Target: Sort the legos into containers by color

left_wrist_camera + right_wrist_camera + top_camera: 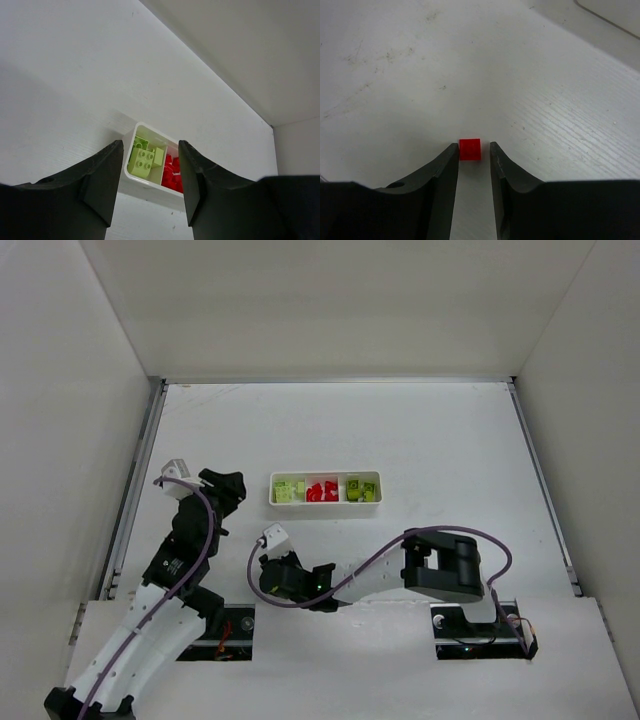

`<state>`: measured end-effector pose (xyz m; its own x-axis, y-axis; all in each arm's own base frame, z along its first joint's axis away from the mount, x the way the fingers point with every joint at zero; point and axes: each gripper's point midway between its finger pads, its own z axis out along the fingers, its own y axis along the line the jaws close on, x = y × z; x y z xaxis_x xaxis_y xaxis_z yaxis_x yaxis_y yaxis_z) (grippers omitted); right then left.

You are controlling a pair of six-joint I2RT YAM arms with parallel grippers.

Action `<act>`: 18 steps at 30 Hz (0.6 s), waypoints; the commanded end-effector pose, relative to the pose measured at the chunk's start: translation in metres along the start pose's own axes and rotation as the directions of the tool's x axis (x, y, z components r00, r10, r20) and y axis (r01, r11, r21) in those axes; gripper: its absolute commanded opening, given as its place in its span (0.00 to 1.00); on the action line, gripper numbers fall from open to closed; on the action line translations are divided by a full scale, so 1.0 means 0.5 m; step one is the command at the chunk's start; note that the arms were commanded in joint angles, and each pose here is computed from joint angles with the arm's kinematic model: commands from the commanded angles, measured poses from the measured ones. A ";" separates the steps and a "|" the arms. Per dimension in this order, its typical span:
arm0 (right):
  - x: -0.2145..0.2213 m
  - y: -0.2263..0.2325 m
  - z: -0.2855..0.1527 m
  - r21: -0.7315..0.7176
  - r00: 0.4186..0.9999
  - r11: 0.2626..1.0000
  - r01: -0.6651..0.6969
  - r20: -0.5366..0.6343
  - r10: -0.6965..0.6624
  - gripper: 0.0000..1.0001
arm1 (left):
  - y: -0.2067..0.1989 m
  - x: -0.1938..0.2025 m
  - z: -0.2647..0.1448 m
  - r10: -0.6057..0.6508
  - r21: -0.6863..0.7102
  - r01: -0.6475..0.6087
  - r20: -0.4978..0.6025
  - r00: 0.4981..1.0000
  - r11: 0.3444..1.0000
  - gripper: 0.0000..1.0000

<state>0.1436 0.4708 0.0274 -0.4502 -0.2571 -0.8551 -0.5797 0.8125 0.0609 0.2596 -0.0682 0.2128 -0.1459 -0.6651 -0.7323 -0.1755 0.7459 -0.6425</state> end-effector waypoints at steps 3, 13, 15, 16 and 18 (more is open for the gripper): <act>0.021 0.012 -0.007 0.003 0.998 0.998 0.062 -0.009 -0.062 0.29 | 0.007 -0.026 -0.001 -0.016 -0.016 0.017 0.039 0.999 1.000 0.47; -0.074 -0.034 -0.077 -0.002 0.994 1.000 -0.028 0.101 0.028 0.21 | 0.030 -0.006 0.009 -0.028 -0.043 0.028 0.021 0.999 0.999 0.50; -0.114 -0.068 -0.090 0.003 0.988 0.997 -0.072 0.135 0.071 0.21 | 0.033 0.000 0.012 -0.012 -0.055 0.012 0.006 1.000 0.998 0.52; -0.133 -0.086 -0.095 0.006 0.985 0.996 -0.090 0.151 0.088 0.21 | 0.030 0.005 0.013 -0.004 -0.050 0.004 -0.004 1.000 0.999 0.53; -0.176 -0.137 -0.102 0.023 0.974 0.992 -0.128 0.194 0.121 0.21 | 0.031 0.017 0.014 0.002 -0.046 -0.003 -0.023 1.000 0.999 0.55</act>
<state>0.1535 0.4219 0.0744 -0.4186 -0.2026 -0.8853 -0.5588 0.8259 0.0752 0.2618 -0.0561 0.1980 -0.1488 -0.6662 -0.7308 -0.2356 0.7416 -0.6281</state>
